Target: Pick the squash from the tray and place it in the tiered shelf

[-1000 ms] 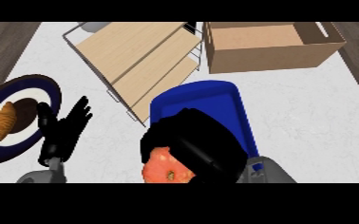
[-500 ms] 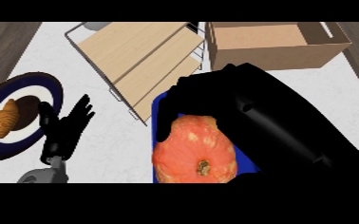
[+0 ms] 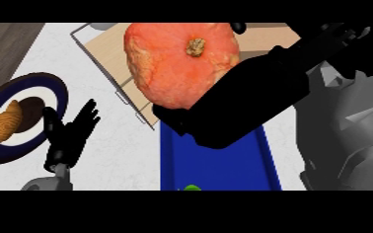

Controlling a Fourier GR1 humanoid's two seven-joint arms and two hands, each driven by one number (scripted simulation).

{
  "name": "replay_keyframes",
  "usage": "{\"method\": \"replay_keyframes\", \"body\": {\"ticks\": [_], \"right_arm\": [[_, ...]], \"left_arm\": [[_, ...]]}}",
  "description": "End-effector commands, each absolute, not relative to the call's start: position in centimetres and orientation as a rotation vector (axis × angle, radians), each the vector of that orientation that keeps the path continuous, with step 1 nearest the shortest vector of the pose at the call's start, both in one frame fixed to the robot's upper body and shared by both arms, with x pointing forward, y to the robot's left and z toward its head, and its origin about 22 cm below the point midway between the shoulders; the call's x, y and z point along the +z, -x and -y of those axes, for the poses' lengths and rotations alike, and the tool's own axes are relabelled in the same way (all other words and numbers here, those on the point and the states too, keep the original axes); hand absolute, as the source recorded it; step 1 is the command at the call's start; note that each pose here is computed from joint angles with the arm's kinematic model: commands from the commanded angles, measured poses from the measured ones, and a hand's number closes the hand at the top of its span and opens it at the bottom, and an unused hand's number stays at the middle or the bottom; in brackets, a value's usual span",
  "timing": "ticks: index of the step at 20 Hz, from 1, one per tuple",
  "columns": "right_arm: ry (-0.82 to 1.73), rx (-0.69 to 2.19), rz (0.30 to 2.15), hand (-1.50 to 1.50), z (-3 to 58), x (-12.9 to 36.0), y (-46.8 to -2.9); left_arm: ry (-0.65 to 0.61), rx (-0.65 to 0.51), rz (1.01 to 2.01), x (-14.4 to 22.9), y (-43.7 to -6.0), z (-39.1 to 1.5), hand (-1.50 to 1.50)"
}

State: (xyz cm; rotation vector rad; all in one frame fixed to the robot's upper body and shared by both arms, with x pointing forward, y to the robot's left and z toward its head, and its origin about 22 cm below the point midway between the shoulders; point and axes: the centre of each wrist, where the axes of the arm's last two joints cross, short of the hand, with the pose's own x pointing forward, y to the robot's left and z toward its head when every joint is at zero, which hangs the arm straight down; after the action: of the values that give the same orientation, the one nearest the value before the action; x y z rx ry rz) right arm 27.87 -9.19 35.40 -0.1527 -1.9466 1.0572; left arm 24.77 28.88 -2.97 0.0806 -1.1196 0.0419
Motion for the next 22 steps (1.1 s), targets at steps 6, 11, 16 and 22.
{"method": "replay_keyframes", "body": {"ticks": [6,11,16,22], "right_arm": [[0.158,1.112,1.925,1.5,5.6,37.0,-33.4],[0.189,1.213,1.906,1.5,5.2,36.9,-35.9],[0.246,1.229,1.92,1.5,4.1,34.0,-38.9],[0.23,1.218,1.93,1.5,2.3,31.8,-40.6]], "left_arm": [[-0.087,0.022,1.128,-2.1,-24.8,-29.1,0.0],[-0.08,0.045,1.128,-2.0,-26.0,-28.1,0.0],[-0.071,0.028,1.125,-1.8,-24.5,-30.9,0.0],[-0.078,0.028,1.112,-3.0,-25.0,-29.6,0.0]]}}
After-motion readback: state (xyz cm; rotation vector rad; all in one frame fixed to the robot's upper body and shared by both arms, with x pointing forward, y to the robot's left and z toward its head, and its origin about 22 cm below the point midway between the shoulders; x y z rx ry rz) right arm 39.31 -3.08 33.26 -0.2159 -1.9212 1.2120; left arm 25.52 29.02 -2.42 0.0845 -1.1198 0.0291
